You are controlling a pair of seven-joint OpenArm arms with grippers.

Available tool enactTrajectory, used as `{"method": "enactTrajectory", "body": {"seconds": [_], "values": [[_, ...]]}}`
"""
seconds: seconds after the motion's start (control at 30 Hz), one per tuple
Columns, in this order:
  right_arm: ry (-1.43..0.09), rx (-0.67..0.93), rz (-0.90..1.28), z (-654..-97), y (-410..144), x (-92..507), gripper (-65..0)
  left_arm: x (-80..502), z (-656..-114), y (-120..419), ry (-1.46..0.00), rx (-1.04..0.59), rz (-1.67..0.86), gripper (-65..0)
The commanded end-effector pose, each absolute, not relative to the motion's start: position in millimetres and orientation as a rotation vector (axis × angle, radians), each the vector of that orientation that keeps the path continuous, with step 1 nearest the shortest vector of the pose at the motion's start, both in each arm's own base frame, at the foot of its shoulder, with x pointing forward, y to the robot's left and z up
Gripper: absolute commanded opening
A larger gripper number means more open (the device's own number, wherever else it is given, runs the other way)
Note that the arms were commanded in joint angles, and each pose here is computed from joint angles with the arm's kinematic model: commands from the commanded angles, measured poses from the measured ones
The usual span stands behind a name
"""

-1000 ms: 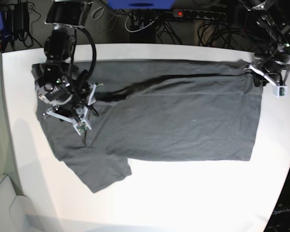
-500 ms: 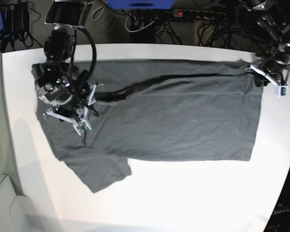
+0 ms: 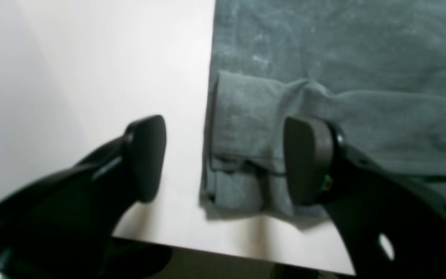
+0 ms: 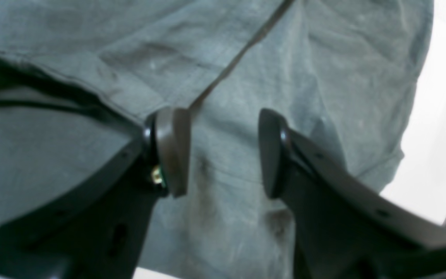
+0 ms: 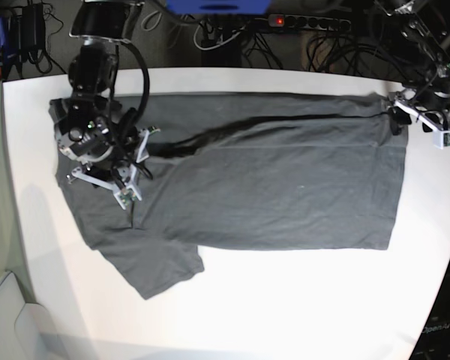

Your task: Layout the t-shirt on the table in an organized manner, then fold the t-shirt properly

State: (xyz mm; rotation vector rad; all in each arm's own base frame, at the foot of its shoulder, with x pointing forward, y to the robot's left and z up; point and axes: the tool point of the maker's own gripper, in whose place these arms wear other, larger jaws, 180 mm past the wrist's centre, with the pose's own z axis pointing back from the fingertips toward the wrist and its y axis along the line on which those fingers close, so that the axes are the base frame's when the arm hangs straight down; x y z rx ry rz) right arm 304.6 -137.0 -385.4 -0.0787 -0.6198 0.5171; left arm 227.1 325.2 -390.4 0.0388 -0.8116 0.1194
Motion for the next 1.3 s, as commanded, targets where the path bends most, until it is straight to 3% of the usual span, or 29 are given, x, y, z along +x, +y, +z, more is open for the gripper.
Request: {"method": "enactTrajectory", "body": {"seconds": [0.0, 0.37, 0.43, 0.6, 0.67, 1.2, 1.27], "values": [[-0.669, -0.08, 0.515, -374, -136, 314, -35.2, 236, -378, 330, -0.862, 0.051, 0.113, -18.9], [-0.667, -0.081, 0.515, -375, -136, 314, -35.2, 237, -393, 328, -0.839, 0.01, 0.147, -21.1], [-0.667, -0.081, 0.515, -375, -136, 314, -35.2, 237, -393, 328, -0.839, 0.01, 0.147, -27.4], [-0.667, -0.081, 0.515, -375, -136, 314, -35.2, 239, -393, 327, -0.839, 0.009, 0.145, -49.9], [-0.667, -0.081, 0.515, -375, -136, 314, -35.2, 239, -393, 327, -0.839, 0.009, 0.145, -54.7], [-0.667, -0.081, 0.515, -375, -136, 314, -35.2, 237, -391, 329, -0.838, 0.017, 0.148, -54.8], [-0.667, -0.081, 0.515, -375, -136, 314, -35.2, 236, -391, 330, -0.836, 0.019, 0.147, -50.8]]}}
